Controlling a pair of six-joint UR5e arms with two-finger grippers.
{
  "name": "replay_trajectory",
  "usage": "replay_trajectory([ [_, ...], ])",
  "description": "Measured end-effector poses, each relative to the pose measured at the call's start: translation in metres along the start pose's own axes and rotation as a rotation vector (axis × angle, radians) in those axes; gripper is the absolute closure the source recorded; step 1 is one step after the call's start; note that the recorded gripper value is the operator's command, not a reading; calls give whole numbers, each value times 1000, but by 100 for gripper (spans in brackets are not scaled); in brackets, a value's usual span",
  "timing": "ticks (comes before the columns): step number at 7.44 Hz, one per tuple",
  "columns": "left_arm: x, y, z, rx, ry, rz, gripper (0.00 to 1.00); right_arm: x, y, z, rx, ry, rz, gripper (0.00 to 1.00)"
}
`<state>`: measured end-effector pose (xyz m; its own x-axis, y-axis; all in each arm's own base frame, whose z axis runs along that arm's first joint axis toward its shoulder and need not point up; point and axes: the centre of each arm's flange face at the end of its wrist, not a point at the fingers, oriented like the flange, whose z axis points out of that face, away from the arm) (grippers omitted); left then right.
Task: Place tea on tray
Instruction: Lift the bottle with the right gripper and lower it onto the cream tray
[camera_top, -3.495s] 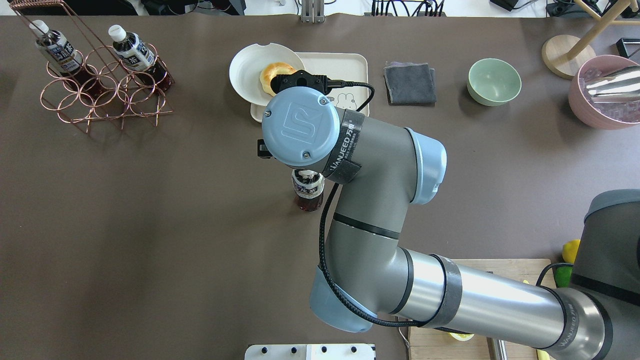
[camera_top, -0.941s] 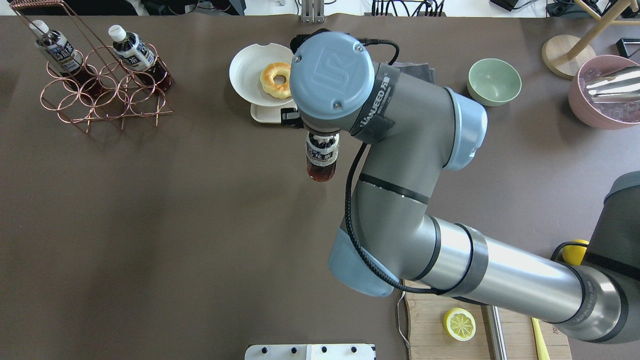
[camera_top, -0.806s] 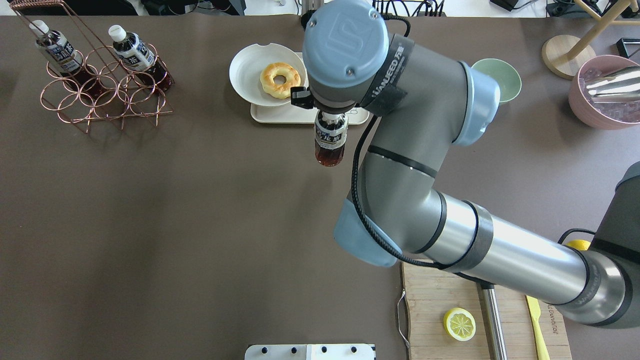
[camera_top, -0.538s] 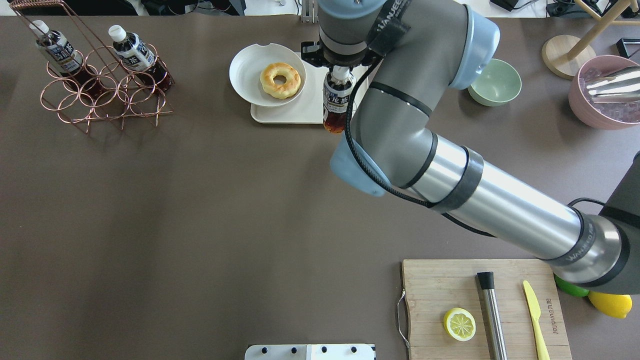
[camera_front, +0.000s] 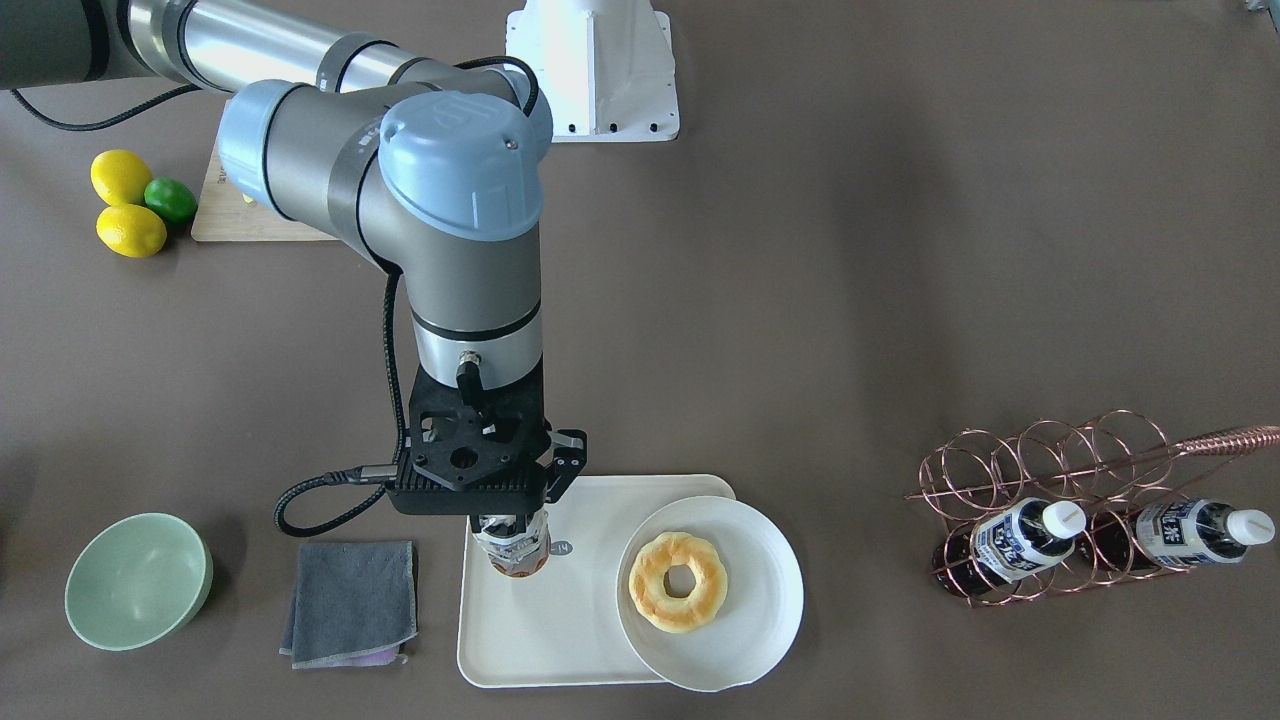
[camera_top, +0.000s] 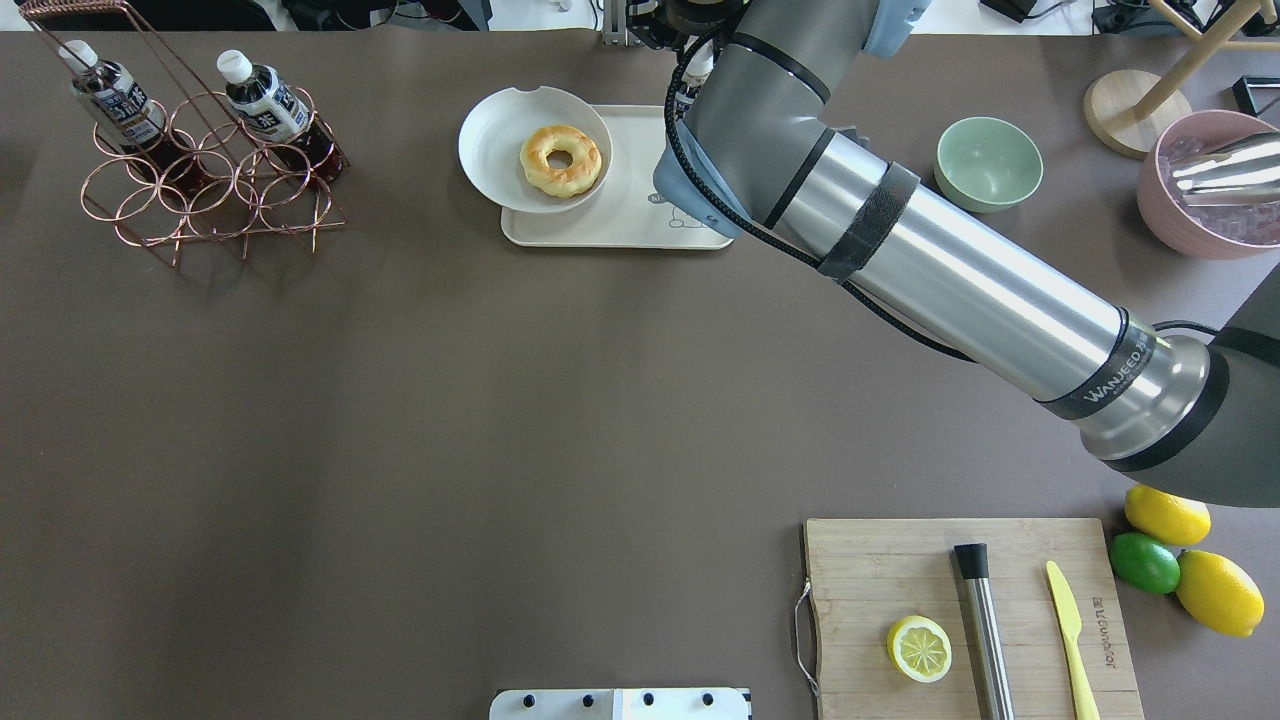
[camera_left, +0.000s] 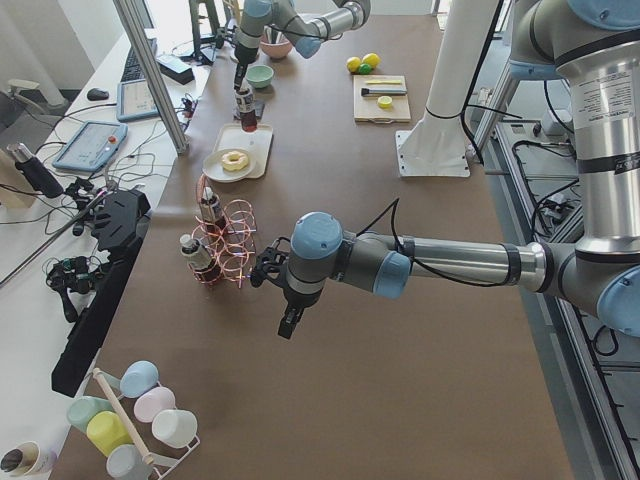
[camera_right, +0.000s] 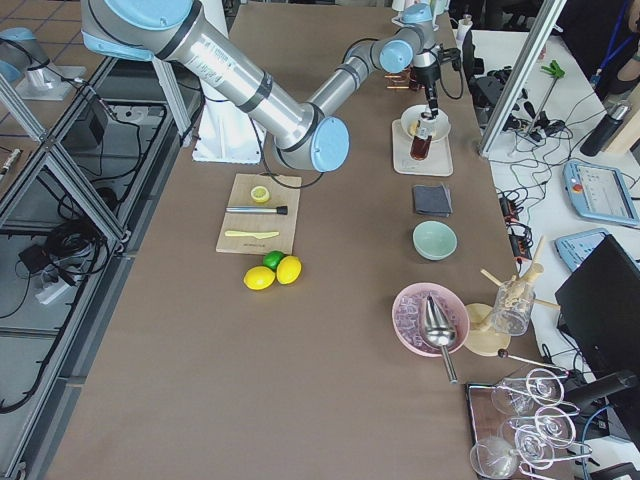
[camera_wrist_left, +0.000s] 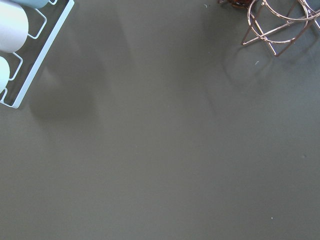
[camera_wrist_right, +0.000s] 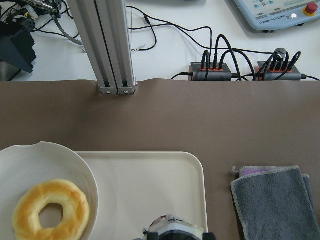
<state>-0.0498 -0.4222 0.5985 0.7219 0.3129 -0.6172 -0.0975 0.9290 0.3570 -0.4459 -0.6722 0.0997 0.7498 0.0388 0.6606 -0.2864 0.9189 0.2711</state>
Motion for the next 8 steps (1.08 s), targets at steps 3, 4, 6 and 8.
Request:
replay_trajectory([
  [3,2,-5,-2,7,-1,6,1,14,-4,28,-12,-18,-3,100],
  [4,2,-6,-3,9,-1,8,1,18,-2,34,-12,-26,-3,100],
  [6,2,-6,-3,10,-1,9,1,20,1,39,-13,-30,-4,91],
  [8,2,-6,-3,9,-1,8,1,19,2,38,-11,-36,-12,0],
])
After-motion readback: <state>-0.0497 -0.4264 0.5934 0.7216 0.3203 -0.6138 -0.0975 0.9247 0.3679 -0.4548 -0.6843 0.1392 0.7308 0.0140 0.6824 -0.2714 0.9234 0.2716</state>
